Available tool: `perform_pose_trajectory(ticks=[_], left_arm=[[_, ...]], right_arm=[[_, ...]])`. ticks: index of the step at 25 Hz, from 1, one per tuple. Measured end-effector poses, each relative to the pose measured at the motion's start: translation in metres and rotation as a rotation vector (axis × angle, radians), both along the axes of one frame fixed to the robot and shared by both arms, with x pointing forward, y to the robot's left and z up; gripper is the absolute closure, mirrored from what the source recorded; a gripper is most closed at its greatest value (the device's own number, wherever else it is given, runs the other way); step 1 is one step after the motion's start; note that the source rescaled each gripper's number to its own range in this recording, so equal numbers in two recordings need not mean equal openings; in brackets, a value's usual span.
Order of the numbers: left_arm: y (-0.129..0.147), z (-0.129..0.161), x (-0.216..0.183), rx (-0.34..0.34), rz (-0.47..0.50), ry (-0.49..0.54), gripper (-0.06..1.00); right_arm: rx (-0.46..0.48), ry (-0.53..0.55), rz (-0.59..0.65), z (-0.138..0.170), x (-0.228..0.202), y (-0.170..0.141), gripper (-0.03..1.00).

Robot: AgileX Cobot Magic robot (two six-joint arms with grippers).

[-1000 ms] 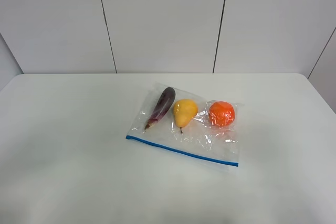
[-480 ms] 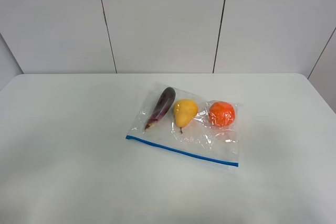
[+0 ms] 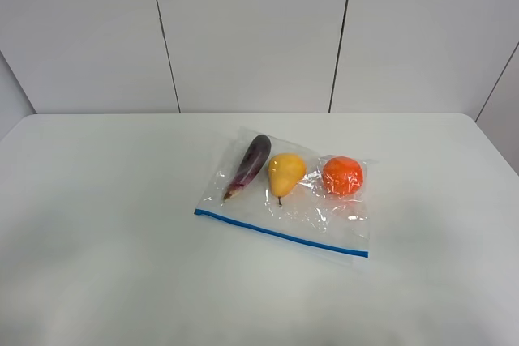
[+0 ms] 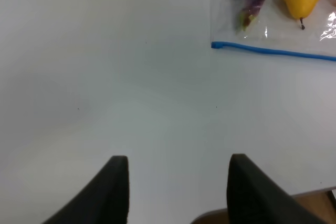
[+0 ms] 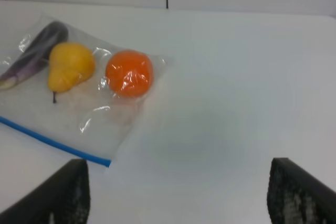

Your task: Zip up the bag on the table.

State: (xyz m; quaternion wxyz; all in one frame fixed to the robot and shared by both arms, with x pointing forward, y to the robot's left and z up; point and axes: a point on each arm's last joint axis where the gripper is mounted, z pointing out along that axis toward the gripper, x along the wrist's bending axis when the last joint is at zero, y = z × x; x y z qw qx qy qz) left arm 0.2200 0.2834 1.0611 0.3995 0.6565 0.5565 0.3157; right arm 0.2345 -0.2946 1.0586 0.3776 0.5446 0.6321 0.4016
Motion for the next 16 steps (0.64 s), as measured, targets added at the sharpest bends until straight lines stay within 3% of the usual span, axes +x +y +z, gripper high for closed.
perform_pose_trajectory(ticks=[16], left_arm=[[0.0, 0.0, 0.0, 0.0, 0.0, 0.0, -0.05]], right_arm=[[0.017, 0.03, -0.011, -0.0046, 0.0008, -0.0002, 0.07]])
